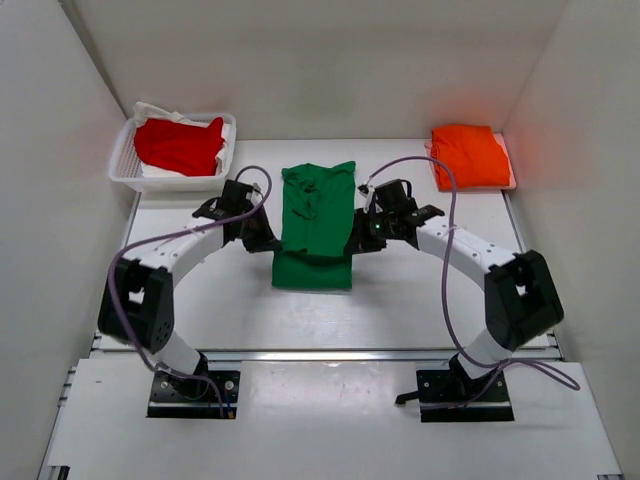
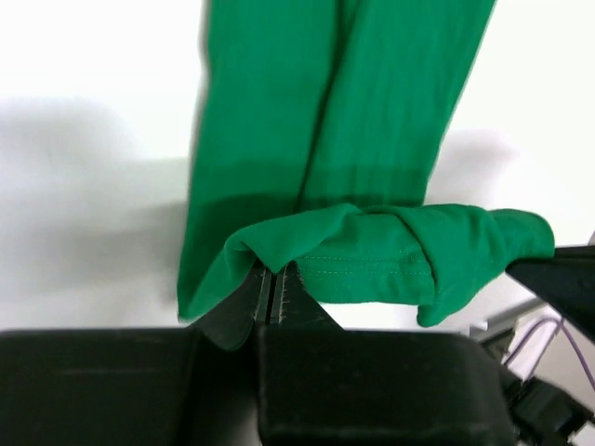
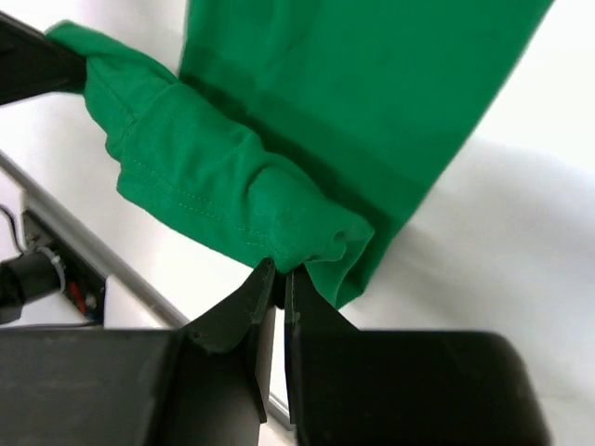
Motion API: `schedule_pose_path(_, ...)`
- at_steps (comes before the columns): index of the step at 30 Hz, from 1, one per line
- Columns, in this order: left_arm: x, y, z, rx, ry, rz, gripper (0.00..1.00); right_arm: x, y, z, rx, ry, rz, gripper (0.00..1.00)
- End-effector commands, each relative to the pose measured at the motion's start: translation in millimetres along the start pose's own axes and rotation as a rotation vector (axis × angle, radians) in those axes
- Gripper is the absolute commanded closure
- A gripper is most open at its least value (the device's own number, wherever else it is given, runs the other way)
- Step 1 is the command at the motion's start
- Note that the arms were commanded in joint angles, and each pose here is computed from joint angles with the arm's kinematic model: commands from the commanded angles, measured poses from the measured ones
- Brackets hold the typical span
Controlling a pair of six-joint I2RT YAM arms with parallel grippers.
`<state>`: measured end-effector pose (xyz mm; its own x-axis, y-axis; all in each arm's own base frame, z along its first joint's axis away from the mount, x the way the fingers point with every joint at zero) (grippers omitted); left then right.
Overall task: Fold and stack the t-shirts
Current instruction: Fold the folded rectangular tshirt in 1/3 of the way
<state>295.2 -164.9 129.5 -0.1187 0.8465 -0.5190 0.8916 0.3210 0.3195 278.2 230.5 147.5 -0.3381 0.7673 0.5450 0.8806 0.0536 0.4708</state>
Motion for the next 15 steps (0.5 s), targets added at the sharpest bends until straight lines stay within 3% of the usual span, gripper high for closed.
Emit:
schedule_pose_path(1,-7.7,36.0,13.4,-0.031,-0.03,0.051,1.0,-12.2,23.2,4.8,0.011,-0.009,-0.056,1.0)
schedule_pose_path(12,-4.7,94.3,69.7,-0.037,-0.028,0.027,0.99,-63.2,75.2,39.9,-0.003,-0.065,-0.018,1.0)
schedule_pose_path(15,-0.2,106.7,74.6,-0.054,-0.057,-0.029,0.94,-69.5,95.0,45.6,-0.032,-0.055,-0.019,0.98)
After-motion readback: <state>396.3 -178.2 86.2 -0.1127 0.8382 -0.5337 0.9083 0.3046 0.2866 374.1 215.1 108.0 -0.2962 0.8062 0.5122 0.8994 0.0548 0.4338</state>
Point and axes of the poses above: each gripper's point midway between its finger pads, its own z axis out along the fingers, its own x axis along the line the jaws close on, y = z × x, the point moved 4 cm from there along -z, back along the fingers, and after that the axes turned 1 degree about -z, right-handed, at the moved point
